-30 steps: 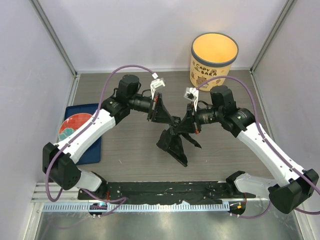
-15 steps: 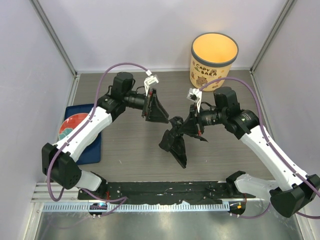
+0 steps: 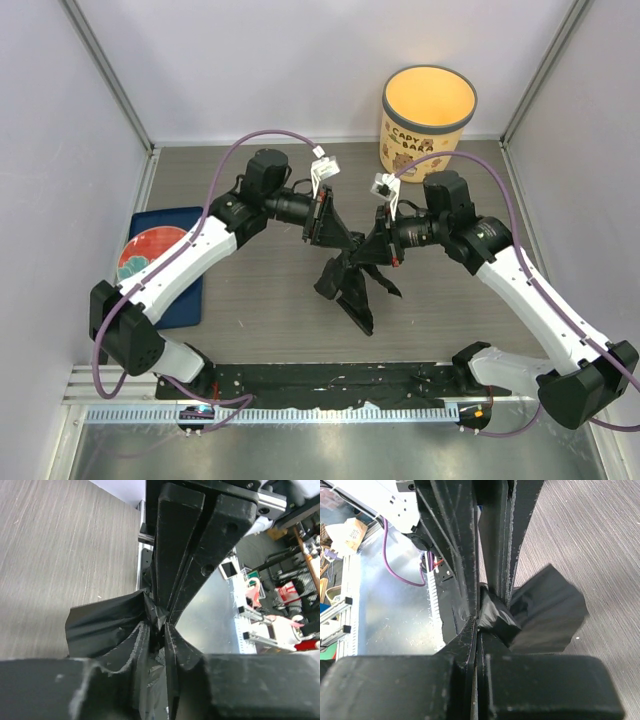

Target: Put the trash bags into the trash bin

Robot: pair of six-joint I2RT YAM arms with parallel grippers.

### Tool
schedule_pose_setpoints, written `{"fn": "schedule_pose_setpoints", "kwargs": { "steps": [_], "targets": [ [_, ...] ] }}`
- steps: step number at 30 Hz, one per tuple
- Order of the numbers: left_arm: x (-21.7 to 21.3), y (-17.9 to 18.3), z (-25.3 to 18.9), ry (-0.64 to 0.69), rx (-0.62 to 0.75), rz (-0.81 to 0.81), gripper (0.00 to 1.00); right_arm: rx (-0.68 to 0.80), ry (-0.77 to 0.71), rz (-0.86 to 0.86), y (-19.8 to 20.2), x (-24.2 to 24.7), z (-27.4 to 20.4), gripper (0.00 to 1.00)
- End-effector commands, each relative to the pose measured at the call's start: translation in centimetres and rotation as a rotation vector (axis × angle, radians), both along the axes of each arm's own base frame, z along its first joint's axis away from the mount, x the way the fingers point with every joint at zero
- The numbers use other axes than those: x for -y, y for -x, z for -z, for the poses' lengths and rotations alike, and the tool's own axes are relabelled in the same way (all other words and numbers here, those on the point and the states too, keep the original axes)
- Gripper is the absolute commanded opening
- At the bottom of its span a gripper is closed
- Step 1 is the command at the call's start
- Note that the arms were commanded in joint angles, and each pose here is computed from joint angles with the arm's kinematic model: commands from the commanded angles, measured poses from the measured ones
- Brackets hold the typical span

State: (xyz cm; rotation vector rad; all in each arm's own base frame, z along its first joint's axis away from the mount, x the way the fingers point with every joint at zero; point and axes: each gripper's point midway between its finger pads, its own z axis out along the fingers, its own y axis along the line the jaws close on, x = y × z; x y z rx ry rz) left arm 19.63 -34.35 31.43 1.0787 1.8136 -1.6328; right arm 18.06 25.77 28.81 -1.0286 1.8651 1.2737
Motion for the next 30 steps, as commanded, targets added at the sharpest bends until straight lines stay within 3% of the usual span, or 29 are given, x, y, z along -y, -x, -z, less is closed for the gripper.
{"fn": "schedule_pose_setpoints", "kwargs": {
  "steps": [1,2,11,30],
  "targets": [
    [0.4,-0.8,-1.4,0.017,0.048,-0.036,0.14,0.062,-0.049,-0.013,-0.3,-0.5,-2.2,0.01],
    [0.4,-0.9,-1.2,0.009,0.046,-0.044,0.0,0.062,-0.048,-0.013,-0.2,-0.4,-2.2,0.01],
    [-1.5,-1.7,1.6,-0.112,0.089,-0.096,0.0,0.077,-0.042,-0.003,0.5,0.2,-2.3,0.01],
    [-3.4,-3.6,4.8,-0.22,0.115,-0.149,0.0,0.085,-0.06,-0.013,1.4,0.8,-3.0,0.01]
  ]
}}
